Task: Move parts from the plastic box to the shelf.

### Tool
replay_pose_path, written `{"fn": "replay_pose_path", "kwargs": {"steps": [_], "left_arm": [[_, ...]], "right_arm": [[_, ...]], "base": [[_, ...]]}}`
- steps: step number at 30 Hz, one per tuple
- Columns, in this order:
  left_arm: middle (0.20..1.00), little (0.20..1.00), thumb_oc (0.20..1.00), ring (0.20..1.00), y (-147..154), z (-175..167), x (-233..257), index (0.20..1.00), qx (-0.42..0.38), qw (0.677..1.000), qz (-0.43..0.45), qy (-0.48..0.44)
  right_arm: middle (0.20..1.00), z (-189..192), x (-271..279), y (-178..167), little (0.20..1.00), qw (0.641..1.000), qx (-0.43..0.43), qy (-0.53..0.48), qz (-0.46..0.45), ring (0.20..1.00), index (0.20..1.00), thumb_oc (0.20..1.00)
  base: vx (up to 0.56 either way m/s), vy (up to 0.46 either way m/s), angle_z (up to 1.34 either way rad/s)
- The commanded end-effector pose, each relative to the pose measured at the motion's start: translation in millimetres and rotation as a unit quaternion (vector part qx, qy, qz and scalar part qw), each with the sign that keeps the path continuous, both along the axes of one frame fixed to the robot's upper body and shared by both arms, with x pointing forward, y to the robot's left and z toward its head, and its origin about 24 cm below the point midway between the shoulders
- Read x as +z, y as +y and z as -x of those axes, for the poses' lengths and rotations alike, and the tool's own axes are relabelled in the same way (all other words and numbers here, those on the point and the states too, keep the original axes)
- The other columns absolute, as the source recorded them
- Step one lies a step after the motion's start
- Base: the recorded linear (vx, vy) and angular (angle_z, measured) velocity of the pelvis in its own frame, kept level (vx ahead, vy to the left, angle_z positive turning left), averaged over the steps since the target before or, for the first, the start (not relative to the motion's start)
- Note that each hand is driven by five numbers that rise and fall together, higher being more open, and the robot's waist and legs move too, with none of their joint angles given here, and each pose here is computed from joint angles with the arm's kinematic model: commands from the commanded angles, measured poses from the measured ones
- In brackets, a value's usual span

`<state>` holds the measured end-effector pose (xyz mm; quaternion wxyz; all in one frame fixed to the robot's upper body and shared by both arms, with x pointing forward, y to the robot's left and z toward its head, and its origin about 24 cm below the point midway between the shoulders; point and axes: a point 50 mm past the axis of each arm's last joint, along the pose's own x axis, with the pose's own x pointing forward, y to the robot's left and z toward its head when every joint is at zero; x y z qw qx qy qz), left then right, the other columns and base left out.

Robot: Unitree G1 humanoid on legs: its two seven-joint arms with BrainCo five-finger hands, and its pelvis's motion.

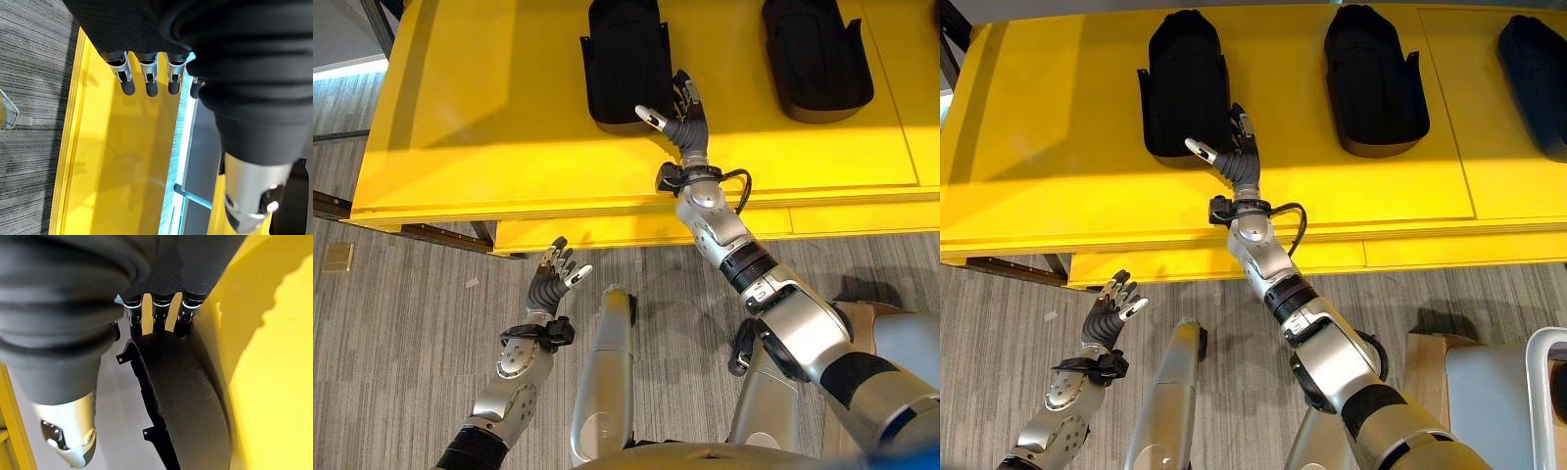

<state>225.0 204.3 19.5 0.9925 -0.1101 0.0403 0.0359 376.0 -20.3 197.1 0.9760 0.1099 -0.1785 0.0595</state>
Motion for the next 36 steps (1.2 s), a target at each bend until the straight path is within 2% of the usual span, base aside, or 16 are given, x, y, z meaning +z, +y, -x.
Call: {"fn": "replay_pose_path", "kwargs": {"steps": [1, 7, 21, 28, 36], "left_arm": [[1.000, 1.000, 1.000, 1.000, -7.5, -4.6, 14.3, 1.000, -0.020, 0.999, -0.003, -0.042], [1.000, 1.000, 1.000, 1.000, -7.0, -4.4, 12.8, 1.000, -0.015, 0.999, -0.005, -0.039], [1.000, 1.000, 1.000, 1.000, -5.9, -1.4, 3.3, 1.000, -0.021, 0.999, -0.008, -0.026], [1.000, 1.000, 1.000, 1.000, -4.2, -0.5, -2.9, 1.000, -0.037, 0.999, -0.011, -0.019], [1.000, 1.000, 1.000, 1.000, 2.5, 6.3, -11.3, 1.000, -0.035, 0.999, -0.004, -0.014]], "right_arm": [[1.000, 8.0, -25.1, 21.6, 1.000, 0.997, 0.034, 0.056, -0.026, 1.000, 1.000, 1.000], [1.000, 9.8, -28.9, 2.4, 1.000, 0.999, 0.014, 0.040, -0.020, 1.000, 1.000, 1.000], [1.000, 48.1, -64.1, -81.9, 1.000, 0.999, -0.044, -0.009, 0.002, 1.000, 1.000, 1.000], [1.000, 80.2, -79.0, -117.0, 1.000, 0.999, -0.030, -0.025, 0.025, 1.000, 1.000, 1.000], [1.000, 122.3, -106.1, -150.1, 1.000, 0.996, 0.010, 0.008, 0.087, 1.000, 1.000, 1.000]], "base": [[0.00, 0.000, 0.00], [0.00, 0.000, 0.00], [0.00, -0.009, -0.01], [0.05, -0.065, -0.17], [0.13, -0.054, -0.31]]}}
